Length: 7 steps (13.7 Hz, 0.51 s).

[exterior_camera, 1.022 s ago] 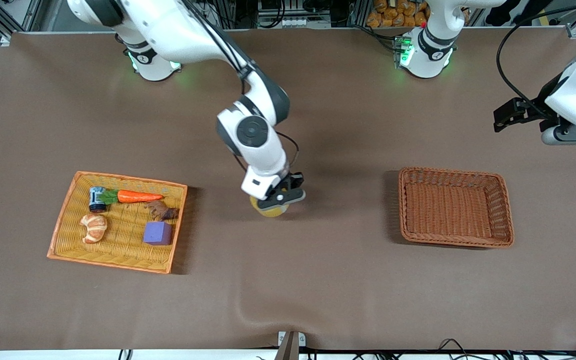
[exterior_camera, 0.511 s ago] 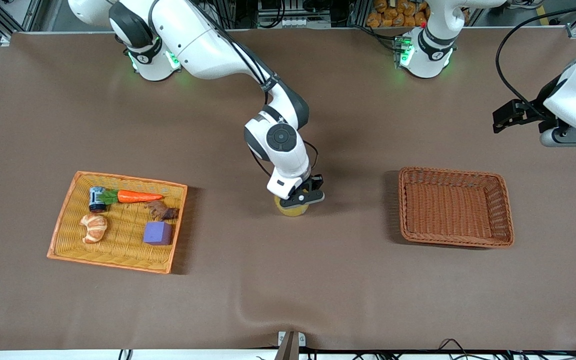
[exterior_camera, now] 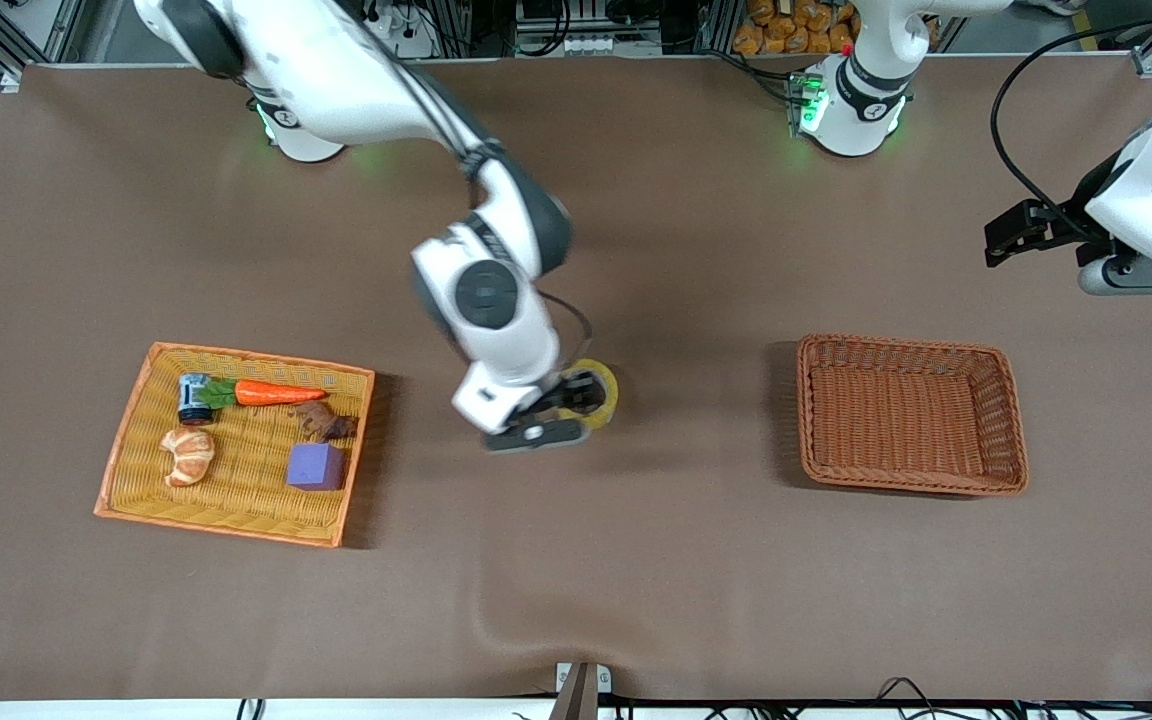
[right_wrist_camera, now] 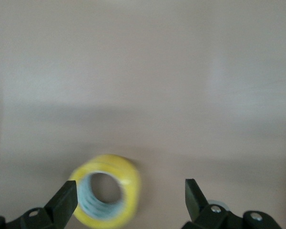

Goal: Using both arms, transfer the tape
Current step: 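Set the tape roll on the table midway and open the right gripper, then withdraw the right gripper while the left gripper reaches toward the tape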

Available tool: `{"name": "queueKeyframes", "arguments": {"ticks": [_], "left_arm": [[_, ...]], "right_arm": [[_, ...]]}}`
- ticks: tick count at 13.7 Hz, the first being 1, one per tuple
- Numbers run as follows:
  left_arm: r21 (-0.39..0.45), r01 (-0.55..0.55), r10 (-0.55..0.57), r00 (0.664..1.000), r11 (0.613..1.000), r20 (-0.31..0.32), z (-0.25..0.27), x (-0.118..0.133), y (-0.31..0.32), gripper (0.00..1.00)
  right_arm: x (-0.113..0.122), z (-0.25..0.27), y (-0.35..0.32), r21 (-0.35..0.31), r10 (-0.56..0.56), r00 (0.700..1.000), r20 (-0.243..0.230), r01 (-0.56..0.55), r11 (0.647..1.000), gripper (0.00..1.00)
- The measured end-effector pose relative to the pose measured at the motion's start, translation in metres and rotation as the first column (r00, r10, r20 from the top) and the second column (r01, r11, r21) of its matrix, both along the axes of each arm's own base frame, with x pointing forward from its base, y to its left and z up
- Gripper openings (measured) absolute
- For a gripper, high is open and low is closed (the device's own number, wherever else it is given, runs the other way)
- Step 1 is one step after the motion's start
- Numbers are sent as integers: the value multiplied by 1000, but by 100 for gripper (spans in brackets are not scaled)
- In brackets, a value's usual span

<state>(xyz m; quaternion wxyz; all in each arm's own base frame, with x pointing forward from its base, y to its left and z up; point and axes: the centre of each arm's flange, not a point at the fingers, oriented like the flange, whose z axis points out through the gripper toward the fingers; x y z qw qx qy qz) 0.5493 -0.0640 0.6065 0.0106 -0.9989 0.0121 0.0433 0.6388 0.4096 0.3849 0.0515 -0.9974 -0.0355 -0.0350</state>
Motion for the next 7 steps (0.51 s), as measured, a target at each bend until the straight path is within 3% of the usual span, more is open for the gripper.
{"name": "queueKeyframes", "arguments": {"ticks": [2,4,7], "left_arm": [[-11,26,-26,999,1000,-23,-14,5,-17,100],[-13,58,-58,998,998,-32,-37,16,-46,100],[-20,-26,26,999,999,-37,-84,32,-106,100]], "right_arm": [[17,57,-66,-15,-35,999,-8,35,999,100],[28,82,-119,-32,-43,999,-31,42,999,100],[39,101,-182,-55,-16,998,-56,13,998,100]]}}
